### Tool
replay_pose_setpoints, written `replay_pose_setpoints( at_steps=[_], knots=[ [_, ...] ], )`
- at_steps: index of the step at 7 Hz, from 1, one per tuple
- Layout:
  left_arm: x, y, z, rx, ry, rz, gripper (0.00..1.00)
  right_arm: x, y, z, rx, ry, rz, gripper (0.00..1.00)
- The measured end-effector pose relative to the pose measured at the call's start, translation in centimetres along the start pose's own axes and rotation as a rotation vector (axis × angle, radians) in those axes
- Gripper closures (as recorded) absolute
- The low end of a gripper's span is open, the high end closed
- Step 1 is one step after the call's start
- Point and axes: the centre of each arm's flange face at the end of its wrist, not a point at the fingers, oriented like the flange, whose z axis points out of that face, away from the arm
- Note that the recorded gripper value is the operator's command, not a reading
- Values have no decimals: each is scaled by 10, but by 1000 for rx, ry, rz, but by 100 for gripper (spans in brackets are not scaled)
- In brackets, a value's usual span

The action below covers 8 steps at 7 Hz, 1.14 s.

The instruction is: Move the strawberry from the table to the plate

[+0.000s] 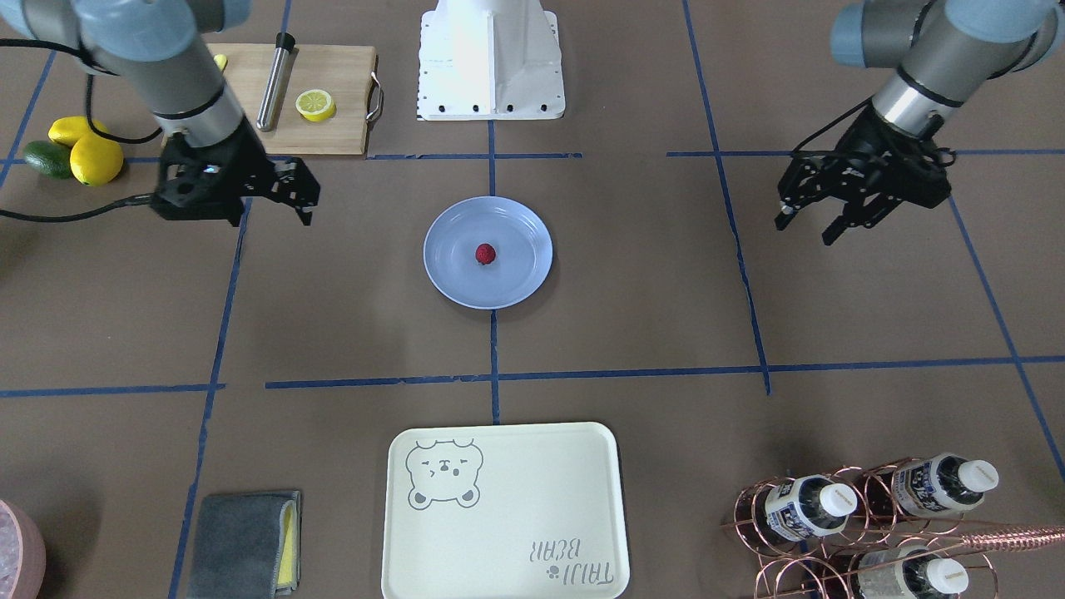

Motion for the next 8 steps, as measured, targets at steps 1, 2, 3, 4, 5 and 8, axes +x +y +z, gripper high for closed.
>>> replay_pose_setpoints(
  at_steps=[1, 2, 3, 4, 5, 8],
  knots=[
    [-51, 7, -24, 3, -46, 85, 26, 64, -14, -18, -14, 6, -43, 0],
    [-100, 15, -42, -2, -91, 163, 26, 127, -22, -33, -22, 12, -87, 0],
    [-151, 21, -58, -24, -125, 215, 26, 188, -26, -45, -29, 19, -133, 0],
    [-200, 26, -77, -67, -150, 225, 26, 247, -29, -52, -36, 26, -177, 0],
    [-234, 25, -96, -123, -176, 188, 24, 294, -31, -55, -42, 25, -193, 0],
    [-274, 20, -131, -276, -198, 21, 0, 376, -32, -45, -71, 17, -213, 0]
  ],
)
